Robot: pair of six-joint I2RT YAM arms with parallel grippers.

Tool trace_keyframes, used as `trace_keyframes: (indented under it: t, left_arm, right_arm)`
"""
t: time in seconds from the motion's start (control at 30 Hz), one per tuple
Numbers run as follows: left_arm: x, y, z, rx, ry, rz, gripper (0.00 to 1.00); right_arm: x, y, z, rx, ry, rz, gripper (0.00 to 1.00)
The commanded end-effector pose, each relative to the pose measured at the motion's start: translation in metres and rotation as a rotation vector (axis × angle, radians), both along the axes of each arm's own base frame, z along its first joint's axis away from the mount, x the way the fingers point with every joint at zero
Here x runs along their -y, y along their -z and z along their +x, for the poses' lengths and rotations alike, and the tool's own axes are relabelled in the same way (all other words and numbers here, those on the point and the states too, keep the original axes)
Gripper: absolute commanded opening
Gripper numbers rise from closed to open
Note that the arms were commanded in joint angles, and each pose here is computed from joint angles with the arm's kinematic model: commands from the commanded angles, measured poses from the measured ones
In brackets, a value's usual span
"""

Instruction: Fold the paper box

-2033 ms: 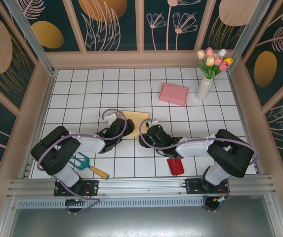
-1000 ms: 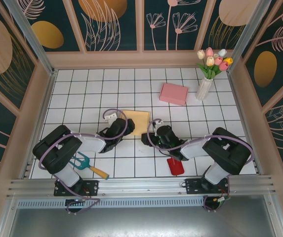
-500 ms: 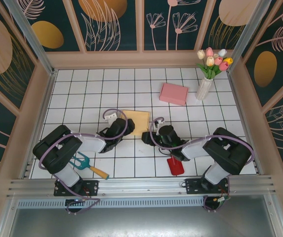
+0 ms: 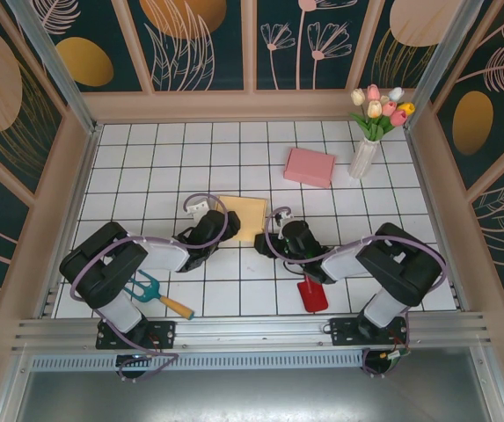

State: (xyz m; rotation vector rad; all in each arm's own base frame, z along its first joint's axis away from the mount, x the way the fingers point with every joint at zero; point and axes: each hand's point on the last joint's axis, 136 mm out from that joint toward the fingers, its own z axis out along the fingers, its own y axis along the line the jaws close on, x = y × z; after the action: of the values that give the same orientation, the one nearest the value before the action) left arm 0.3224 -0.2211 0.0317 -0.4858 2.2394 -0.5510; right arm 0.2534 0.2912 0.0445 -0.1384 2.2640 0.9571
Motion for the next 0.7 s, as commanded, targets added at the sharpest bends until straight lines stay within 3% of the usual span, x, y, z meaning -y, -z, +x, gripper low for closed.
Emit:
trace_keyframes:
  t: [0.0, 0.67]
  left_arm:
    - [-0.014, 0.051, -0.027, -0.168, 0.045, 0.107, 0.78]
    - [-0.014, 0.051, -0.027, -0.168, 0.051, 0.108, 0.77]
  right_arm:
    - [-0.006, -0.005, 0.007, 0.029, -0.019, 0.011, 0.34]
    - [-0.007, 0.004, 0.012, 0.125, -0.092, -0.087, 0.33]
